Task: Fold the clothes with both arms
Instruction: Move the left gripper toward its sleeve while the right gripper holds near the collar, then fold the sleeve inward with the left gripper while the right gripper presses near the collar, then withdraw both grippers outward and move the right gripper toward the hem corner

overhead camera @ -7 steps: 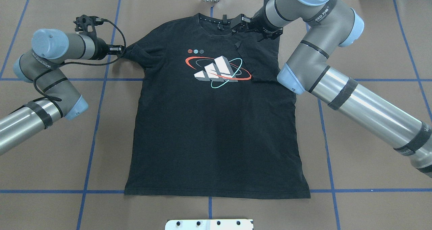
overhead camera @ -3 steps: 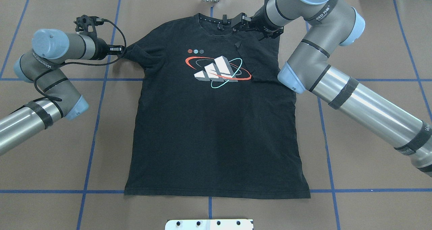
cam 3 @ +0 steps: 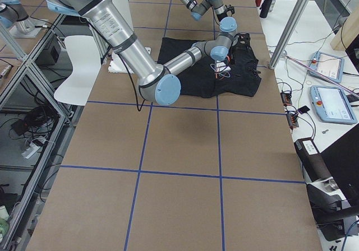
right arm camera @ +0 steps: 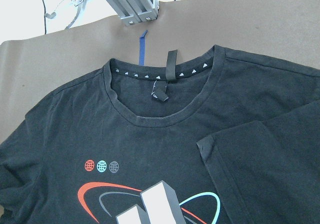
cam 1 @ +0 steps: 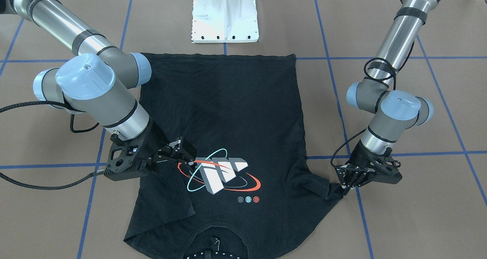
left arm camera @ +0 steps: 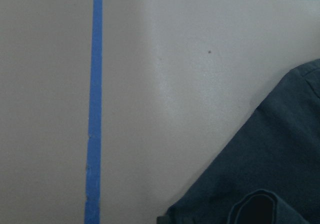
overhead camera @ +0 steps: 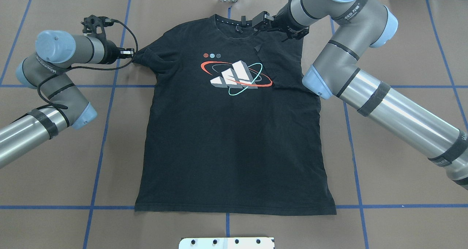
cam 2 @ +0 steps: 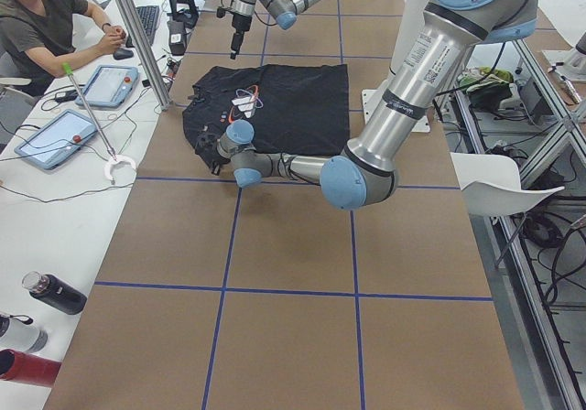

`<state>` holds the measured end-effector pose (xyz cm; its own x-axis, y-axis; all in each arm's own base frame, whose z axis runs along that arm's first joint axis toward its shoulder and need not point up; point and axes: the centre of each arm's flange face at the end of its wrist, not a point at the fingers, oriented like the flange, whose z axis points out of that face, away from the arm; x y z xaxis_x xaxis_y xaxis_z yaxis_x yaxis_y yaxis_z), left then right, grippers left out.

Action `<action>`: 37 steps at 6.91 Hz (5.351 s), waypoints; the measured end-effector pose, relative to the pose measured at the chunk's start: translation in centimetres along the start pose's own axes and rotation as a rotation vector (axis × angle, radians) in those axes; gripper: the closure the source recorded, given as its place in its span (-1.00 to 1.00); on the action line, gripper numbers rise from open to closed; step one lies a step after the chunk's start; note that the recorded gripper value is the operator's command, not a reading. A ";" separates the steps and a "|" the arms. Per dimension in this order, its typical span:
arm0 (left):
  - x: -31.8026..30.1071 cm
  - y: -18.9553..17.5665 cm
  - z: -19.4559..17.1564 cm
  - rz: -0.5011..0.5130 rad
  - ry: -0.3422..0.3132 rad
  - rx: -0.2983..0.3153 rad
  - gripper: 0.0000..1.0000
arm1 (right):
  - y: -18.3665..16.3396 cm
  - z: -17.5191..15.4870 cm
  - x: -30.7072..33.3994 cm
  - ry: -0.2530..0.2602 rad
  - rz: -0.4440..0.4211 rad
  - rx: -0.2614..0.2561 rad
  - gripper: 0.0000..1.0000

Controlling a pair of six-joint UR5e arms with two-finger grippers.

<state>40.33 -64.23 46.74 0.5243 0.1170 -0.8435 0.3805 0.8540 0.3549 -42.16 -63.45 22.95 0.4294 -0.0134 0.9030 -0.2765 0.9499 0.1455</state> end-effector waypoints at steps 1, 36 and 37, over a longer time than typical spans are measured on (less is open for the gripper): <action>0.3 -0.6 -0.4 -0.004 0.008 -0.003 1.00 | -0.1 -0.1 0.0 0.000 0.000 0.001 -1.00; 9.0 8.9 -27.5 -0.286 0.272 -0.267 -0.98 | 34.4 -7.3 19.6 0.068 0.149 -0.410 -0.98; 9.2 8.8 -27.8 -0.283 0.279 -0.263 -0.98 | 36.5 -6.8 19.3 0.070 0.139 -0.430 -0.98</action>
<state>27.35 -41.51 30.88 0.1895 -0.0381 -0.9811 0.2544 0.9670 0.0116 -38.15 -26.93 42.92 0.4747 0.1302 0.8705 0.0404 0.9847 -0.1694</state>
